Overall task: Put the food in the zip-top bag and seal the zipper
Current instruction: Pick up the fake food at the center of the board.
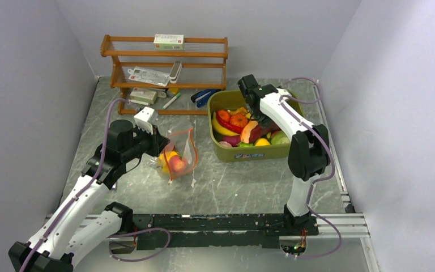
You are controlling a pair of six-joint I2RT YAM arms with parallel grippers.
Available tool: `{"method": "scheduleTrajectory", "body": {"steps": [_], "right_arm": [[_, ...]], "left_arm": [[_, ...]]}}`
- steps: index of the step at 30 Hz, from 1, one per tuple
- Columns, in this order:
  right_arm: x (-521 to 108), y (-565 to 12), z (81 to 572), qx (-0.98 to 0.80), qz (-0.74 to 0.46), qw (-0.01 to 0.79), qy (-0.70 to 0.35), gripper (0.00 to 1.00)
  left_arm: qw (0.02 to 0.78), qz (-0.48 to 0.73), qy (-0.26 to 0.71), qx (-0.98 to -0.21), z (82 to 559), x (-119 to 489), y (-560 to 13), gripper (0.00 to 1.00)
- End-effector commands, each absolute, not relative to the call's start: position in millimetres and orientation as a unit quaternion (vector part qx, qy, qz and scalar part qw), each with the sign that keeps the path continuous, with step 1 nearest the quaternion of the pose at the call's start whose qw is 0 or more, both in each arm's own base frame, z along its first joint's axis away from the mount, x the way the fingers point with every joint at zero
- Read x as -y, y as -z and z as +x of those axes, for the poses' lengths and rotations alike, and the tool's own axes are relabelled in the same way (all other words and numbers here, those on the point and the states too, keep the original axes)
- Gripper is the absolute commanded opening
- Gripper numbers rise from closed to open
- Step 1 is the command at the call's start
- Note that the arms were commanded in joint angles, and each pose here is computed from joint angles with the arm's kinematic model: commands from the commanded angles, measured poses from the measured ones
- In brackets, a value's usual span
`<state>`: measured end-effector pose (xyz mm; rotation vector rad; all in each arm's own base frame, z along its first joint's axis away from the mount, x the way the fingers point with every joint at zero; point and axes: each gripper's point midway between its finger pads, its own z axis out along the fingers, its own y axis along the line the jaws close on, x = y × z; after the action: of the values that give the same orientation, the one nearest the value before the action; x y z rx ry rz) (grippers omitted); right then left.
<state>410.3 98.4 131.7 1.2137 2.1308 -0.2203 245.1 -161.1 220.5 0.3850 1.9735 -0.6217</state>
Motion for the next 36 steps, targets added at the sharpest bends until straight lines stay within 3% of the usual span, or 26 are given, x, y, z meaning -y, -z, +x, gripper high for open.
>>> {"method": "scheduleTrajectory", "body": {"steps": [1,11,22,36], "right_arm": [[-93,-126,414,-0.807,0.485,0.324,0.098,0.75],[-85,-118,405,-0.801,0.499,0.315,0.105,0.6],[-86,-106,391,-0.802,0.514,0.288,0.102,0.55],[-92,-147,408,-0.803,0.473,0.362,0.028,0.11]], "left_arm": [[0.509,0.158,0.253,-0.808,248,159,-227,0.07],[0.508,0.159,0.251,-0.809,249,159,-227,0.07],[0.503,0.159,0.253,-0.811,249,160,-224,0.07],[0.502,0.158,0.251,-0.813,249,159,-224,0.07]]}}
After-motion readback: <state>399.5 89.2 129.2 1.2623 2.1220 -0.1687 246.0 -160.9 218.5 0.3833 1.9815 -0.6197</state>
